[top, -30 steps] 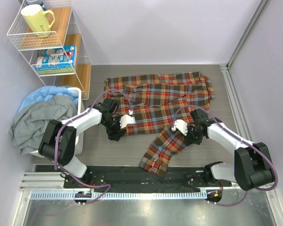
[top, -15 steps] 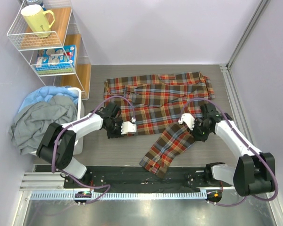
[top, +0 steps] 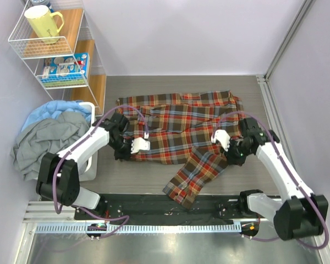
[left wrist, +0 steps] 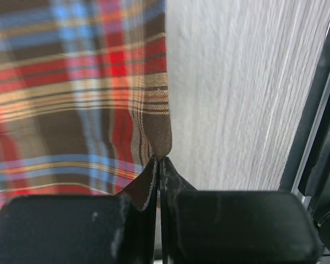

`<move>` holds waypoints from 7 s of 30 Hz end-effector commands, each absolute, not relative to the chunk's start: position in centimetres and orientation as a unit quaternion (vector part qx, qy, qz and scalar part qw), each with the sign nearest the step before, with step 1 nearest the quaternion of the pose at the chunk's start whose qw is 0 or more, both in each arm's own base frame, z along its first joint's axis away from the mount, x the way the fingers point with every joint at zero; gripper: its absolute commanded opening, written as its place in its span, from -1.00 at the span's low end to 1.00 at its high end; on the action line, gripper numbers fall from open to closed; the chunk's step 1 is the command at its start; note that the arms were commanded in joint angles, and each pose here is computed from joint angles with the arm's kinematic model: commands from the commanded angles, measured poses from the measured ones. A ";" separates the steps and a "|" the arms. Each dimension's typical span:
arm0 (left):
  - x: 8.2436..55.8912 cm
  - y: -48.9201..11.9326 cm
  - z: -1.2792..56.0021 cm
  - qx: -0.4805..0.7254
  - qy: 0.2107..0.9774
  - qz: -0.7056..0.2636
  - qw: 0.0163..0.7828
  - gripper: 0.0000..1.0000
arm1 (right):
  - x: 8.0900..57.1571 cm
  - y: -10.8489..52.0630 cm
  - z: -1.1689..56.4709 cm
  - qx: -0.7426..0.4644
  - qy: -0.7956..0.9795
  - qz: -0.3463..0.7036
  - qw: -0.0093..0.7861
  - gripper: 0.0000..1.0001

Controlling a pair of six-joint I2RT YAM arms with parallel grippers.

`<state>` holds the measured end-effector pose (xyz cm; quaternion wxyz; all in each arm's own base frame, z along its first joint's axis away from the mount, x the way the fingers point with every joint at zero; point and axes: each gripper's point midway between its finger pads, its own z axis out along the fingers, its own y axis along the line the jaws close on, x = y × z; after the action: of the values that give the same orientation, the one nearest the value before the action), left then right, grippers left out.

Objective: Fold and stack the long sleeve shirts
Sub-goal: Fold the shirt

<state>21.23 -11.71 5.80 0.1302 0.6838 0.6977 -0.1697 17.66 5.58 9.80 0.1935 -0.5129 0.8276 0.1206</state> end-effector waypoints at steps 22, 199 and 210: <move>37.0 -12.5 13.6 0.554 0.780 -0.124 0.263 -1.00 | 43.0 6.2 21.7 -0.488 0.783 0.078 0.378 -0.98; 42.1 -4.8 7.2 0.181 0.956 -0.190 0.128 0.47 | 47.8 -1.4 6.6 -0.072 0.963 0.208 0.158 -0.12; 41.3 -5.9 6.3 0.159 0.956 -0.223 0.104 0.36 | 47.0 -1.3 5.7 -0.067 0.965 0.214 0.134 -0.01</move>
<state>41.29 -4.97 5.66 0.1060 0.1728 0.9595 -0.1956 47.13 -1.59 5.08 0.1368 -0.0707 0.9670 0.2030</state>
